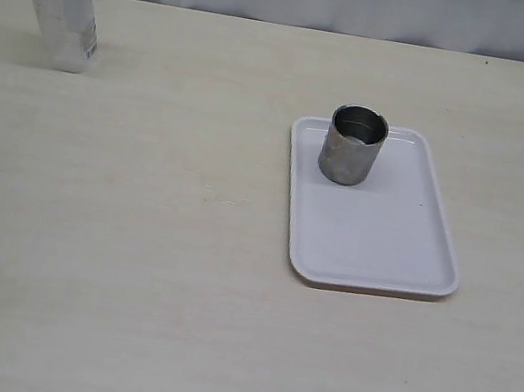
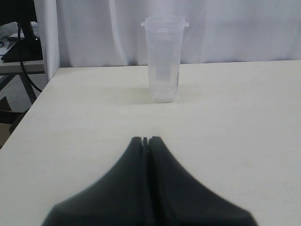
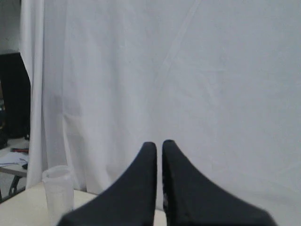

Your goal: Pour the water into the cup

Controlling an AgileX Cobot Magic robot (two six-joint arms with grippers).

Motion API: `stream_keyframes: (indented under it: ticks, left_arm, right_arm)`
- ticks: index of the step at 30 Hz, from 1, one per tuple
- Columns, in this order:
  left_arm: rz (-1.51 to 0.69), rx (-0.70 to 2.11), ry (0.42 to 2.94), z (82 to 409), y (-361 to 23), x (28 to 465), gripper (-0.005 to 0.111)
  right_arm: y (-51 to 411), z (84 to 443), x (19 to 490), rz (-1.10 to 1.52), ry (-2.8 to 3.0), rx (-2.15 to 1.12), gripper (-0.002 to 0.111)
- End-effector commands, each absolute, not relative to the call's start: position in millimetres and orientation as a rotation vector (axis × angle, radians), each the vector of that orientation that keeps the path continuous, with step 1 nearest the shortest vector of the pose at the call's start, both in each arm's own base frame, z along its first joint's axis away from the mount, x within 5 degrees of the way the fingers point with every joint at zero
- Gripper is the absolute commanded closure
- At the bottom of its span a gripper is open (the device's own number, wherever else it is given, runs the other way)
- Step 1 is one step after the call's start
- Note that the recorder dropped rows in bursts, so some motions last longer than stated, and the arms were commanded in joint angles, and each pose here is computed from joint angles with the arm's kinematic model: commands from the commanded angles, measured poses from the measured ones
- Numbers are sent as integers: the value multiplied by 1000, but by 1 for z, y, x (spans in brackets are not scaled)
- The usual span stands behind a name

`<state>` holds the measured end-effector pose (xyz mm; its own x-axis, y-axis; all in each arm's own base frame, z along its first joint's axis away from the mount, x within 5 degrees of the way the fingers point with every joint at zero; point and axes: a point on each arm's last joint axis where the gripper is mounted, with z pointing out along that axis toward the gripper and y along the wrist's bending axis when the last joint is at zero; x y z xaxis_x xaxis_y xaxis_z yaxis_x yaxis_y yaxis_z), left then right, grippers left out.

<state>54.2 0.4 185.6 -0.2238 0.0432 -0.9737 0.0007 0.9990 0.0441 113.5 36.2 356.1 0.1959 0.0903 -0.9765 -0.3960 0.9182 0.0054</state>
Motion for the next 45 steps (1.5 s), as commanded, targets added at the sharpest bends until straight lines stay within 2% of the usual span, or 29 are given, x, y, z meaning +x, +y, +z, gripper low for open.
stream_keyframes:
  ticks: [1,13,27,36,45]
  left_arm:
    - [35,28,1789,186,0,54,107]
    - [35,28,1789,186,0,54,107]
    - [35,28,1789,186,0,54,107]
    - [35,28,1789,186,0,54,107]
    - [35,28,1789,186,0,54,107]
  right_arm:
    - [36,364,90,368,1243,-266,104]
    - [34,375,50,343,1081,-285,104]
    - [35,376,43,363,1057,-300,104]
    - [30,358,43,380,1088,-220,104]
    - [24,318,56,163,1144,-248,104]
